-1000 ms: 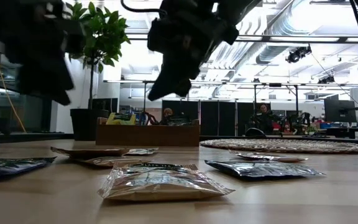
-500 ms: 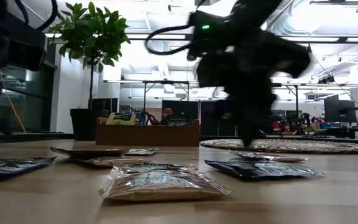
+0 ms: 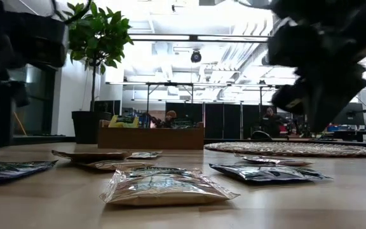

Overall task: Pick & Place Tea
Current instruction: Put the blue tea bag into the right section of the wooden organizer

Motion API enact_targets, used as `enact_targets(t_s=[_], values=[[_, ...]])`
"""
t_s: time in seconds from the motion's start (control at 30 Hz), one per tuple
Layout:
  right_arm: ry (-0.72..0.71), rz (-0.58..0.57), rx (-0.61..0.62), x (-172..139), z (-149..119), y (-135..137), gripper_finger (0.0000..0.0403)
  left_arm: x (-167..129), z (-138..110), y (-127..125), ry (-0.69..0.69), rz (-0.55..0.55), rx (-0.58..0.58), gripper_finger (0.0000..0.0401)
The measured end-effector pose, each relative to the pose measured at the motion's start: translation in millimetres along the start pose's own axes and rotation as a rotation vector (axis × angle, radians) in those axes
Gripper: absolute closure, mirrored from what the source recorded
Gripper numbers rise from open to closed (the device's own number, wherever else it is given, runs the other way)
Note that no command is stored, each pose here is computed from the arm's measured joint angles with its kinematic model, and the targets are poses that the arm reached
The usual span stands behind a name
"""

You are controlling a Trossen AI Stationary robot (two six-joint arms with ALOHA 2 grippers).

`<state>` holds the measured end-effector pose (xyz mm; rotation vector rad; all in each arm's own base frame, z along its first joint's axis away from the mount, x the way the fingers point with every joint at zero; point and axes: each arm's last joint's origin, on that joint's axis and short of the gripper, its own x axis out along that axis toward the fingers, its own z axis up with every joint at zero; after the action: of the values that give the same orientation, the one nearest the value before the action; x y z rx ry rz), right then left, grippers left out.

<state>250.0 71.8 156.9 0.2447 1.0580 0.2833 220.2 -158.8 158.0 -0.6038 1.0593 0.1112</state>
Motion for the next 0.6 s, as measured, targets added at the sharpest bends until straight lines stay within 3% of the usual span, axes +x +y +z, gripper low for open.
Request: enact_targets(t_s=[0.17, 0.3, 0.6], values=[[-0.07, -0.02, 0.068, -19, -25, 6, 0.0403, 13, 13, 0, 0.092, 0.036, 0.151, 0.0217], [-0.108, -0.032, 0.111, -28, -40, 7, 0.0403, 15, 20, 3, 0.167, 0.084, 0.171, 0.0217], [-0.138, -0.067, 0.148, -31, -57, 10, 0.0403, 16, 26, 5, 0.168, 0.091, 0.182, 0.0217]])
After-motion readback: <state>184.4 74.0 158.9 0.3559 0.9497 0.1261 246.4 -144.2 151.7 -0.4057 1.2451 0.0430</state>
